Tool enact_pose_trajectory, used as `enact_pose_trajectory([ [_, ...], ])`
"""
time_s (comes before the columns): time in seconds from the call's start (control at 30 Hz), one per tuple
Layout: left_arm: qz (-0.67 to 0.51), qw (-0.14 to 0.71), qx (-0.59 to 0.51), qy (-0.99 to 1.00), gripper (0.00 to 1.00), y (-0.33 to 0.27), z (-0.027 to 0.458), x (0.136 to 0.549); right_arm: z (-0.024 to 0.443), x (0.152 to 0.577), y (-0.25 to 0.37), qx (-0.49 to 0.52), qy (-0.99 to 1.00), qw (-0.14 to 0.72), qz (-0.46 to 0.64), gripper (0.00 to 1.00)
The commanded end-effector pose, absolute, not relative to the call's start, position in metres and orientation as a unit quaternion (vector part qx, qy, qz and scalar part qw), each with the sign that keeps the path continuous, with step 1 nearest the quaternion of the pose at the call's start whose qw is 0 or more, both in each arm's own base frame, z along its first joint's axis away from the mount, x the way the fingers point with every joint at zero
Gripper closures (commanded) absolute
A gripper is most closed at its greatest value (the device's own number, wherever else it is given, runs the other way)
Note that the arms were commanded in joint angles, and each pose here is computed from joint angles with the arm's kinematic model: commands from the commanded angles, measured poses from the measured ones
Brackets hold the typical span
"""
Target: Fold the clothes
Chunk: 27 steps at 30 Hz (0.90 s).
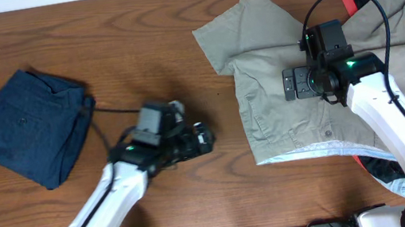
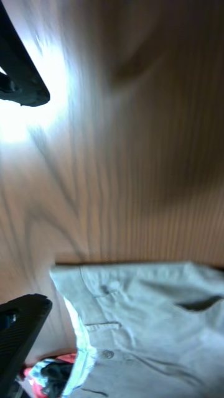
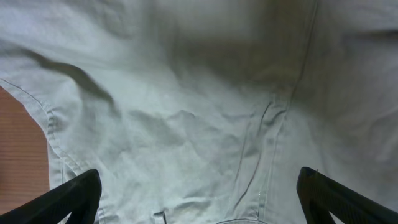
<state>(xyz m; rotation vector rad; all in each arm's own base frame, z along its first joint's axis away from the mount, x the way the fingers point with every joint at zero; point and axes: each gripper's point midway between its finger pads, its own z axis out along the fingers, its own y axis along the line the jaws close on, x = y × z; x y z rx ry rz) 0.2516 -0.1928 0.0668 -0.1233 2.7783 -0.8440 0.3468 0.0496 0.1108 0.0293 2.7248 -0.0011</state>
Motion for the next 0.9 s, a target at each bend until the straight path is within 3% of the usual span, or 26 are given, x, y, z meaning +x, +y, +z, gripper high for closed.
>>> enact_pose_trajectory([
  [0.0, -0.304, 0.096, -0.059, 0.946, 0.02, -0.220, 0.057, 0.253, 0.112, 0.347, 0.034, 0.051, 0.977, 0.205, -0.019, 0.01],
  [0.3, -0.362, 0.090, -0.035, 0.927, 0.00, -0.298, 0.033, 0.248, 0.109, 0.339, 0.004, 0.100, 0.976, 0.186, -0.047, 0.02],
  [0.53, -0.376, 0.069, -0.060, 0.922, 0.10, -0.332, 0.008, 0.234, 0.108, 0.336, 0.000, 0.105, 0.977, 0.181, -0.049, 0.01],
  [0.63, -0.378, 0.050, -0.075, 0.921, 0.34, -0.342, -0.001, 0.225, 0.108, 0.336, 0.000, 0.105, 0.977, 0.179, -0.049, 0.01],
  [0.7, -0.380, 0.048, -0.069, 0.921, 0.65, -0.345, -0.002, 0.221, 0.108, 0.336, 0.000, 0.105, 0.977, 0.179, -0.049, 0.01],
  [0.77, -0.380, 0.047, -0.068, 0.922, 0.89, -0.345, -0.001, 0.220, 0.108, 0.336, -0.001, 0.106, 0.977, 0.179, -0.049, 0.01],
  [0.8, -0.377, 0.046, -0.064, 0.923, 0.94, -0.344, -0.003, 0.219, 0.108, 0.335, -0.001, 0.106, 0.977, 0.179, -0.049, 0.01],
  [0.87, -0.365, 0.046, -0.050, 0.928, 0.94, -0.338, -0.006, 0.218, 0.107, 0.334, -0.004, 0.110, 0.977, 0.176, -0.051, 0.01],
])
